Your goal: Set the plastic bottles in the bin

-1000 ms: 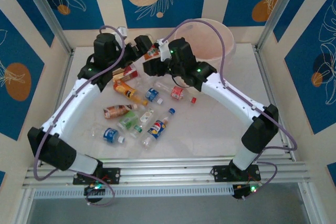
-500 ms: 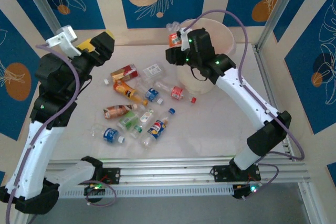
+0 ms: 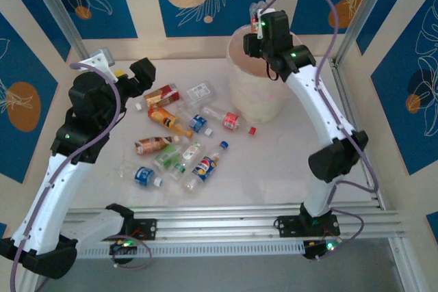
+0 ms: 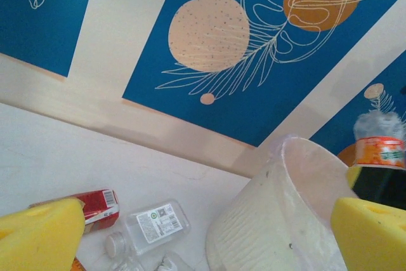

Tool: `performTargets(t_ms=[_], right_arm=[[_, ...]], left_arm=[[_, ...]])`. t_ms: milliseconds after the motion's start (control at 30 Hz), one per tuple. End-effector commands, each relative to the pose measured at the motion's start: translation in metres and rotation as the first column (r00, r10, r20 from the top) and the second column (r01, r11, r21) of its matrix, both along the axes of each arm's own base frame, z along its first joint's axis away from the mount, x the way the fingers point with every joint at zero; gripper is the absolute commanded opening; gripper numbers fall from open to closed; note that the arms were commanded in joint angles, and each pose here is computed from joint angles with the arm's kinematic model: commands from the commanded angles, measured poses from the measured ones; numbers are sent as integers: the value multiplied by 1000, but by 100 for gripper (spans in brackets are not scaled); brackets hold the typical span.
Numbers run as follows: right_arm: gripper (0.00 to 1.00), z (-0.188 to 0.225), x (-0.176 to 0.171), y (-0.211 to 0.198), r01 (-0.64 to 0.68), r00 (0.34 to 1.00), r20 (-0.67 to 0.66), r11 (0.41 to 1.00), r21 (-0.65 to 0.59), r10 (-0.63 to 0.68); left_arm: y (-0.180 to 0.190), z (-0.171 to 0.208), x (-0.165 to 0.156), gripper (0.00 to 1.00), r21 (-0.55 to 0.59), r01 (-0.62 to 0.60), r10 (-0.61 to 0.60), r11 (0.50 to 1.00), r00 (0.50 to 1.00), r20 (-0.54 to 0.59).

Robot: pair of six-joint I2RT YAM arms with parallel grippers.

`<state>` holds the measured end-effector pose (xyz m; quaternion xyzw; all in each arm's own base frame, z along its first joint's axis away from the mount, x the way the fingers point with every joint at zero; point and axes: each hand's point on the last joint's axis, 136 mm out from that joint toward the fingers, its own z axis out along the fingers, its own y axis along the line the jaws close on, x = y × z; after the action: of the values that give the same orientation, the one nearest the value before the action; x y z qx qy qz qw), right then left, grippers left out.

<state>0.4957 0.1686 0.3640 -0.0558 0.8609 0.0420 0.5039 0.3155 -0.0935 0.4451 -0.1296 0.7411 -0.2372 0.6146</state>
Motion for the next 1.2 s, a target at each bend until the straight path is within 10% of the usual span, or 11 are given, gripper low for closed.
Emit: performTargets(t_ms=[0,600,1167], right_arm=[[47,-16,13,-12,21,999,-46,996,-87,-25],[56,-110,22,-24,11,928,-371,999,-37,-24],[78,-128,32,-27,2,917,-399,999,-37,-17]], left_arm=[[4,-9,3,99,41,-17,18,999,1000,-24],[5,-38,11,99,77,-36,44,996,994,-103],[0,-70,21,100,102,-19,40,995,978,-207]])
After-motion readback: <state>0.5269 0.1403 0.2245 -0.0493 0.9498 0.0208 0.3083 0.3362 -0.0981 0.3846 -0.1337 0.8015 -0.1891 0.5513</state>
